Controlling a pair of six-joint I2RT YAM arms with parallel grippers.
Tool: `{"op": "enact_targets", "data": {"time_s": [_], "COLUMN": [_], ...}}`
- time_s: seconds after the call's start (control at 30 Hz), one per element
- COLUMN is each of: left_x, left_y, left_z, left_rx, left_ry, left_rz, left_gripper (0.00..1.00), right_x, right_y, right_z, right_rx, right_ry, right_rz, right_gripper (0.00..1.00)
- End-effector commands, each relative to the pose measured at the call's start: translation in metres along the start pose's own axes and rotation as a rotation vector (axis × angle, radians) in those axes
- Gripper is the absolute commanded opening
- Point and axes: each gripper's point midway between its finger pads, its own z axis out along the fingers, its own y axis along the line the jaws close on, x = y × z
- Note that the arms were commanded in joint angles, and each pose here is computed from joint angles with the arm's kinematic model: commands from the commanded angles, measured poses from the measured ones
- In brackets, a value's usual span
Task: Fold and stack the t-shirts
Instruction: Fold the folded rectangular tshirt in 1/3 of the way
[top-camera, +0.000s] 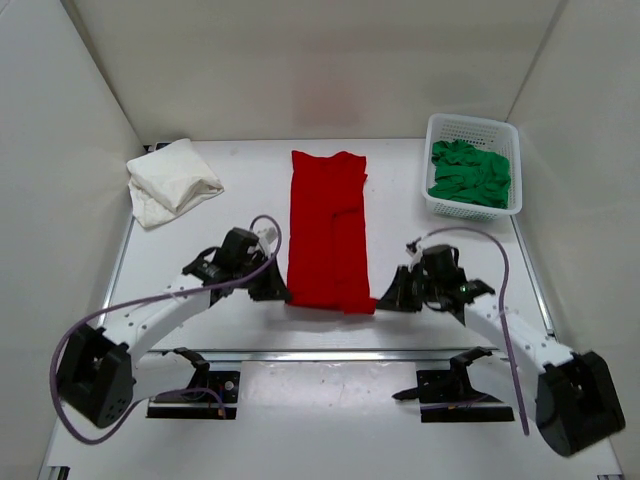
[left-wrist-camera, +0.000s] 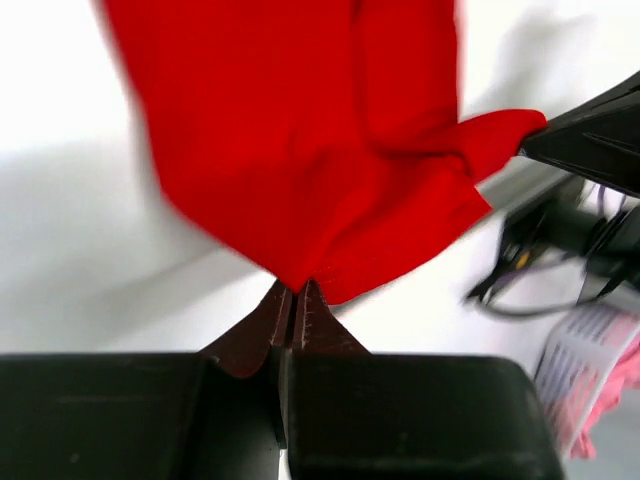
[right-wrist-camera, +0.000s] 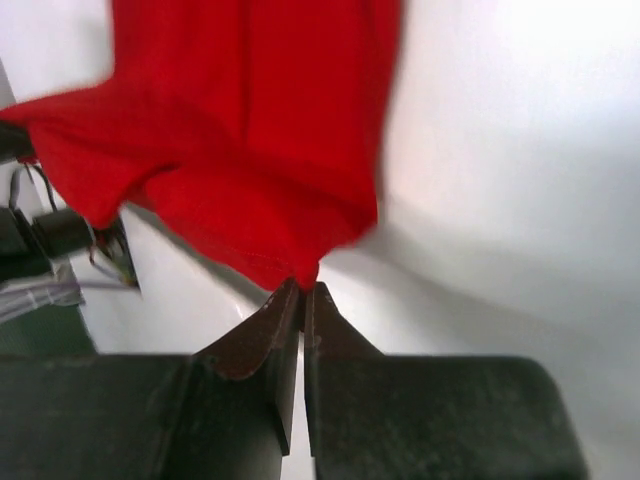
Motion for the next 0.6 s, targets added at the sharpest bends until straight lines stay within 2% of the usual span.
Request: {"op": "enact_targets", "data": {"time_s": [0.0,0.13,0.3,0.33,0.37,0.43,0.57], "left_x": [-0.044,-0.114,-0.19,-0.195,-0.212,-0.224,-0.25], "left_y": [-0.006,-0.008,0.005,0.02,0.012,0.03,0.031], "left_z": [0.004,0.012,0.034,0.043,0.04,0.057,0.071], "left_rx": [-0.038,-0.065,-0.161,-0.192,-0.181,-0.21,-0.215], "left_ry": [-0.076,-0.213,-0.298,-0.285,-0.316,-0.285,-0.305], "left_rz": [0.039,0.027,0.009,-0.014,-0.007,-0.054,-0.049], "left_gripper": [0.0,0.0,0.0,0.0,0.0,0.0,0.0], "right_x": [-0.063,-0.135,-0.215,-0.227,-0.241,-0.259,-0.286], "right_y": [0.02,0.031,0.025,0.026,0.024,0.017,0.008], "right_z": [-0.004,0.012,0.034,0.041,0.045,0.049,0.061], "right_rx": [-0.013,0.041,0.085,0.072,0.075,0.091,0.058], "right_ry": [-0.092,-0.124,-0.181,-0.172,-0.189,-0.21,-0.216], "right_rz": [-0.184,-0.239,-0.241,-0.238,-0.244,-0.237,-0.21], "right_gripper": [0.0,0.0,0.0,0.0,0.0,0.0,0.0]}}
